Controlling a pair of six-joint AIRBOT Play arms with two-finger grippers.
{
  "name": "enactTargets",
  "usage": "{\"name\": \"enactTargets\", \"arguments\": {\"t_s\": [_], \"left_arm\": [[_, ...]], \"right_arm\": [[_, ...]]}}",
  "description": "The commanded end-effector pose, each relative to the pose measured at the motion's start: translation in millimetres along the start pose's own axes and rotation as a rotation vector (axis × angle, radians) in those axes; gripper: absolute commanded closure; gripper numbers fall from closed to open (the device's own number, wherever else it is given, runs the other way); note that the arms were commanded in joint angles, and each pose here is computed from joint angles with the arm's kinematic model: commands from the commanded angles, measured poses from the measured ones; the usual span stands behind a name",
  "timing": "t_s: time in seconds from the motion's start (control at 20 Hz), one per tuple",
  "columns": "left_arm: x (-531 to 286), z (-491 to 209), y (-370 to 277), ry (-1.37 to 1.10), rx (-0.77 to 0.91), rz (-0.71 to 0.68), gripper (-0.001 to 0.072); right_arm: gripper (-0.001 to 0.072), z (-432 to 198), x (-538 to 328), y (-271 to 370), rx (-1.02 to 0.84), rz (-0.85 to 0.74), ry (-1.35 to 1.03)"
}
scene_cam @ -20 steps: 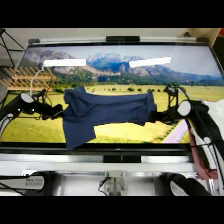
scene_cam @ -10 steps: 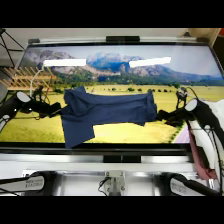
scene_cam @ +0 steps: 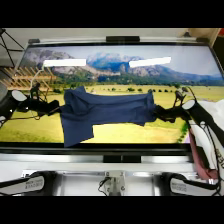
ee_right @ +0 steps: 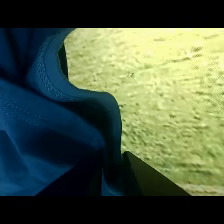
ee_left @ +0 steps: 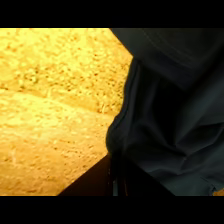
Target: Fold the shirts.
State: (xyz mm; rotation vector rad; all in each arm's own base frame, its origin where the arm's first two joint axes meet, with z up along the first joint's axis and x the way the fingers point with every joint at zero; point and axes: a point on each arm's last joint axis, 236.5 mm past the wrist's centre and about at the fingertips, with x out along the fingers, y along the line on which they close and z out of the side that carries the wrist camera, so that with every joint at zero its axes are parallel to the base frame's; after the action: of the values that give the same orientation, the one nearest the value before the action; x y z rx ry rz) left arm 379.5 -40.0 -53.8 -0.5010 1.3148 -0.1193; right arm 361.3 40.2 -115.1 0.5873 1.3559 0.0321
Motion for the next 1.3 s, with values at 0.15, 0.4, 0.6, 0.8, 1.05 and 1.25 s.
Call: {"name": "enactTargets", "arguments": {"t_s": [0.15, 0.4, 0.6, 0.8, 1.05, 1.25], "left_arm": [[-17.5, 15.4, -13.3, -0.043, 0.025, -0.021, 0.0671], [-115.8, 71.3, -68.4, -0.284, 0.204, -0.063, 0.0672], [-335.1, 100.1, -167.5, -0.805, 0.439, -0.119, 0.0672], [-589.2, -0.5, -252.9, -1.458, 0.634, -0.21, 0.0672], [-692.1, -134.7, -257.0, -1.786, 0.647, -0.268, 0.0673], [-663.9, -139.0, -209.9, -1.663, 0.534, -0.054, 0.0673]], "right_arm": [[0.0639, -32.4, -2.5, 6.8, -0.087, 0.033, 0.135], [0.0639, 17.8, -86.6, 56.4, -0.263, 0.084, -0.138], [0.0639, 76.3, -287.9, 151.7, -0.49, 0.156, -0.713], [0.0639, 21.5, -554.6, 223.5, -0.61, 0.266, -1.451], [0.0639, -93.8, -667.3, 218.8, -0.709, 0.187, -1.784], [0.0639, -102.5, -631.0, 182.6, -0.672, 0.015, -1.612]]}}
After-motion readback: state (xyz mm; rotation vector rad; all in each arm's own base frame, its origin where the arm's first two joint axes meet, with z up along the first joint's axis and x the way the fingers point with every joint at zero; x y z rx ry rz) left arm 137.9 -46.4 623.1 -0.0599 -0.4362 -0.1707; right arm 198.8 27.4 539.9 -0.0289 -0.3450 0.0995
